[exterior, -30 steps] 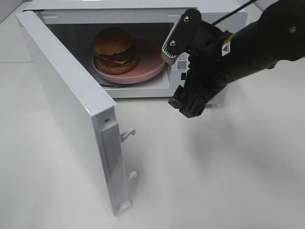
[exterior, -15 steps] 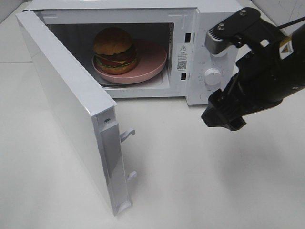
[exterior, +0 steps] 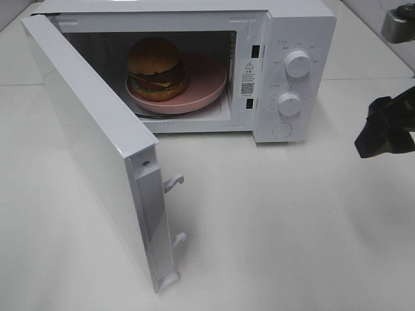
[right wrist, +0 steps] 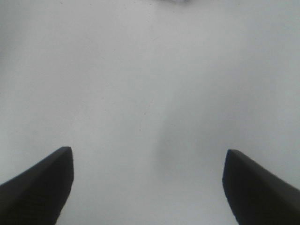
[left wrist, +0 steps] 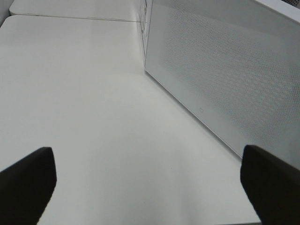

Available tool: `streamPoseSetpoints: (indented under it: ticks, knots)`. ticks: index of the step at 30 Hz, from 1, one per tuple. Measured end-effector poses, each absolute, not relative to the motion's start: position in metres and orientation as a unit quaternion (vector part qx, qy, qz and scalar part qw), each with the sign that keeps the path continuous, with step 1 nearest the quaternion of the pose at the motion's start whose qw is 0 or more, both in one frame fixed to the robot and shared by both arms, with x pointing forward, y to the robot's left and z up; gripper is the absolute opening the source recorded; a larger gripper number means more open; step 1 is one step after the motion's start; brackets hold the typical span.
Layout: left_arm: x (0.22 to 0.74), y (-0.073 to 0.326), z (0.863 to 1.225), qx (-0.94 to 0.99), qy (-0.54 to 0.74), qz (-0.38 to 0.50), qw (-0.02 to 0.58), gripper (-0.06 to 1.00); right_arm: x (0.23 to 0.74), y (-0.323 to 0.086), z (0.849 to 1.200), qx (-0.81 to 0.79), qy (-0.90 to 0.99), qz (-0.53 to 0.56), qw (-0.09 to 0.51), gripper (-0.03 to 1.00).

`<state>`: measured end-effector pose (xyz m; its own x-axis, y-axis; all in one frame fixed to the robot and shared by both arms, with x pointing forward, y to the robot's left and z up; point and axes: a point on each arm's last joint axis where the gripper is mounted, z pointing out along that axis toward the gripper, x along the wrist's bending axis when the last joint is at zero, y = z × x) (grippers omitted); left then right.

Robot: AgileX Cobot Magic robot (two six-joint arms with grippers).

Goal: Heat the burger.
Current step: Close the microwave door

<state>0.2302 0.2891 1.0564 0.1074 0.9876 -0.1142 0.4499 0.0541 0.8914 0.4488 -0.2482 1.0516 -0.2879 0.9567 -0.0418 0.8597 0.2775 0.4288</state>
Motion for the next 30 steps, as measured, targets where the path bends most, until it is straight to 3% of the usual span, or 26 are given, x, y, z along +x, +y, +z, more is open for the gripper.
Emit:
streamPoseSetpoints:
  ticks: [20, 30]
  knots:
    - [0.23, 0.289, 1.056, 0.611, 0.588, 0.316, 0.425, 0.99, 0.364, -0.272, 1.104, 0.6, 0.752, 0.2, 0.186, 0.77]
    - [0.23, 0.289, 1.056, 0.611, 0.588, 0.316, 0.425, 0.99, 0.293, -0.297, 1.13, 0.591, 0.704, 0.272, 0.284, 0.77]
